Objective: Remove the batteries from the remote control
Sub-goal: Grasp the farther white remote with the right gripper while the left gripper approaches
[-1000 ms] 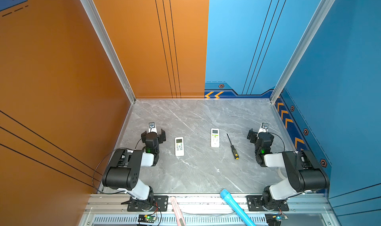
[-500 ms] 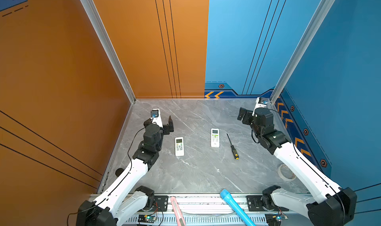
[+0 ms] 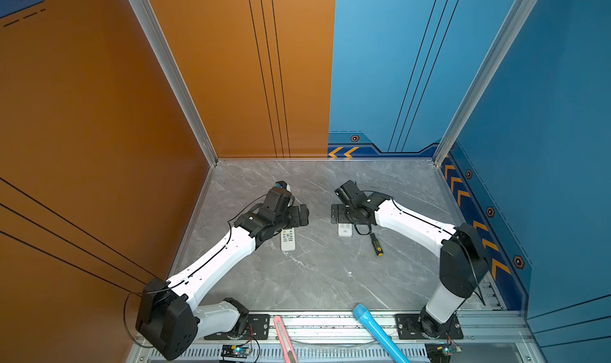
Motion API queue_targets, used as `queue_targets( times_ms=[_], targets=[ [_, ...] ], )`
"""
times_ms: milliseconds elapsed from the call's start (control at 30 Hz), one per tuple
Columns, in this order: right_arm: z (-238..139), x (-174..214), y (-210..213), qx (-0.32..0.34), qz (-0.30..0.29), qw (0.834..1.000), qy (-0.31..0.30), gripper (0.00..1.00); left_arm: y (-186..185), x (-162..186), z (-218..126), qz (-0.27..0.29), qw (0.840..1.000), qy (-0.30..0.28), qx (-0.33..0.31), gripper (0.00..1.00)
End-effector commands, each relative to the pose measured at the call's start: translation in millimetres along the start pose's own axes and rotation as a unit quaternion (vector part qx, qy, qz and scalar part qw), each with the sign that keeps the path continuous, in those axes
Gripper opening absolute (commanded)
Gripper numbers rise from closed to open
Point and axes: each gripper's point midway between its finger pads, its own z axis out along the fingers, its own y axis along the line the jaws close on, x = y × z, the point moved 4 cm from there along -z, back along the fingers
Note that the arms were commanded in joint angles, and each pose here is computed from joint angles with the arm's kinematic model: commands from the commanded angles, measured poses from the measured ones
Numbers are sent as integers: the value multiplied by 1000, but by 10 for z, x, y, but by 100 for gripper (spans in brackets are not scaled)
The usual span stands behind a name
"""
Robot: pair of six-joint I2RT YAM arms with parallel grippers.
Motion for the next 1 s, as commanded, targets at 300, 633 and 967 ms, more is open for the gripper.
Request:
queue_targets(
  times_ms=[300, 633, 967],
  targets=[
    [528, 363, -211, 66, 16, 995, 69, 92, -160, -49, 234, -96, 992, 40, 74, 99],
    [781, 369, -228, 40, 3, 996, 85, 74, -112, -128, 423, -124, 988, 36, 82, 99],
    [830, 451, -162, 54, -7, 994, 93, 81, -54, -167, 501, -129, 988, 36, 74, 99]
  ],
)
